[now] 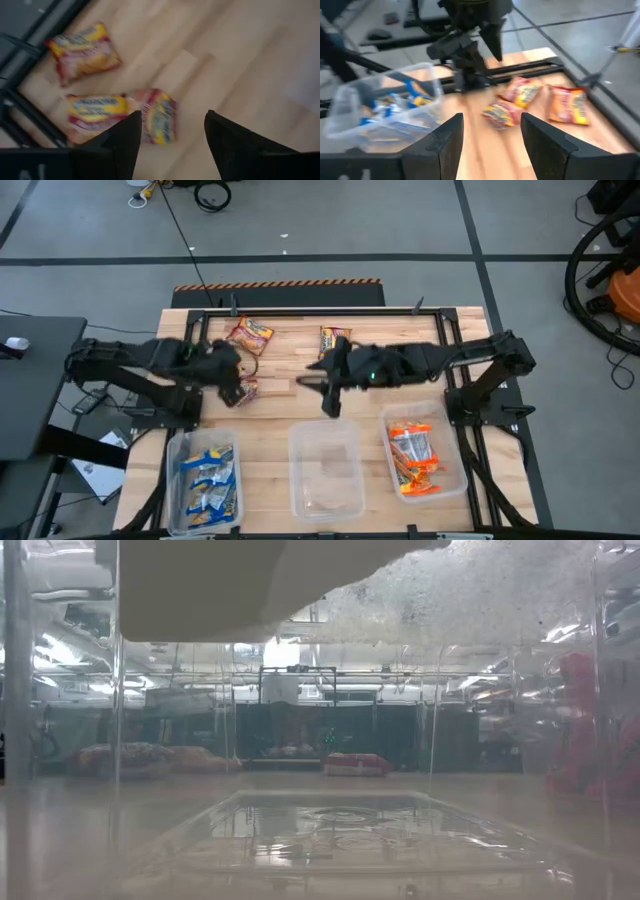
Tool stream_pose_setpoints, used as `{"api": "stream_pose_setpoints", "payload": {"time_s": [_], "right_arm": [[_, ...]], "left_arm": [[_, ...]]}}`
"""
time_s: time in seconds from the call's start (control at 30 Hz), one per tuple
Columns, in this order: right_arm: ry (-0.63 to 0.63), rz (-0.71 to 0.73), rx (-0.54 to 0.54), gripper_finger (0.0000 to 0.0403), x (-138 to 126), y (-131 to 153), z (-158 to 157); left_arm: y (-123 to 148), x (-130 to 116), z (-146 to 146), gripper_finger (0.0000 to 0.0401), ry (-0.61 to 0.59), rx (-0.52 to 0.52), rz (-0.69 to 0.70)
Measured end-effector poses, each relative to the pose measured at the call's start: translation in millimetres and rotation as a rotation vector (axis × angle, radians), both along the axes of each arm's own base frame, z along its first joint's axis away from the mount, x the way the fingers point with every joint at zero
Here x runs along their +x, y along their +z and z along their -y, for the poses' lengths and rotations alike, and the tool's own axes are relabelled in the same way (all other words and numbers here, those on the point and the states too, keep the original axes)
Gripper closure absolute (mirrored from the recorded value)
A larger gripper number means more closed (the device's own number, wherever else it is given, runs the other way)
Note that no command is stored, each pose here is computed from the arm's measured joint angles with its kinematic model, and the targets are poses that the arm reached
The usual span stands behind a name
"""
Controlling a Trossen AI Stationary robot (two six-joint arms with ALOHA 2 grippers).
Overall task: Sort Maruchan noodles
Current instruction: Put the bottom center red noodle pack into the middle transparent bin
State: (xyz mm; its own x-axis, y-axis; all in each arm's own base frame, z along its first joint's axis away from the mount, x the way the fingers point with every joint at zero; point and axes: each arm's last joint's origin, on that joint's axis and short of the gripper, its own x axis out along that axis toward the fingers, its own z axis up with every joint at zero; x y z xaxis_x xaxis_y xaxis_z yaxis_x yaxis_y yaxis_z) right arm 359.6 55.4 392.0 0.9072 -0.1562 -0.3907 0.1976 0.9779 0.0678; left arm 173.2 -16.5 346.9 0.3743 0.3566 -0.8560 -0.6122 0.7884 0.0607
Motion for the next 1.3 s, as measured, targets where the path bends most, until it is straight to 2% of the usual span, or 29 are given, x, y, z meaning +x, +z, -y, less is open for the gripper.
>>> {"api": "stream_pose_setpoints", "payload": {"time_s": [0.13,0.23,0.37,0.47,0.53,0.67,0.77,0.97,1.13,1.3], "right_arm": [[-0.058,-0.001,-0.097,0.0196,-6,8,23],[-0.124,0.011,-0.139,0.0189,-8,13,37],[-0.190,0.022,-0.128,0.0173,-13,18,53],[-0.213,0.018,-0.119,0.0154,-15,19,60],[-0.232,0.018,-0.111,0.0140,-15,19,65],[-0.258,0.000,-0.114,0.0115,-16,17,75],[-0.267,-0.028,-0.116,0.0103,-18,15,79],[-0.216,-0.144,-0.165,0.0093,-26,9,78],[-0.182,-0.212,-0.210,0.0094,-39,11,76],[-0.109,-0.265,-0.250,0.0093,-57,18,74]], "left_arm": [[-10,12,-26,0.0177,0.020,0.013,-0.072],[-35,18,-40,0.0176,0.022,-0.061,-0.109],[-72,27,-50,0.0167,-0.028,-0.111,-0.113],[-91,33,-55,0.0147,-0.038,-0.179,-0.119],[-104,33,-57,0.0129,-0.025,-0.224,-0.202],[-122,47,-59,0.0088,0.018,-0.241,-0.198],[-131,61,-61,0.0071,0.025,-0.227,-0.174],[-153,76,-66,0.0067,0.220,-0.170,-0.251],[-175,77,-64,0.0067,0.398,-0.126,-0.356],[-187,80,-52,0.0067,0.535,-0.085,-0.358]]}}
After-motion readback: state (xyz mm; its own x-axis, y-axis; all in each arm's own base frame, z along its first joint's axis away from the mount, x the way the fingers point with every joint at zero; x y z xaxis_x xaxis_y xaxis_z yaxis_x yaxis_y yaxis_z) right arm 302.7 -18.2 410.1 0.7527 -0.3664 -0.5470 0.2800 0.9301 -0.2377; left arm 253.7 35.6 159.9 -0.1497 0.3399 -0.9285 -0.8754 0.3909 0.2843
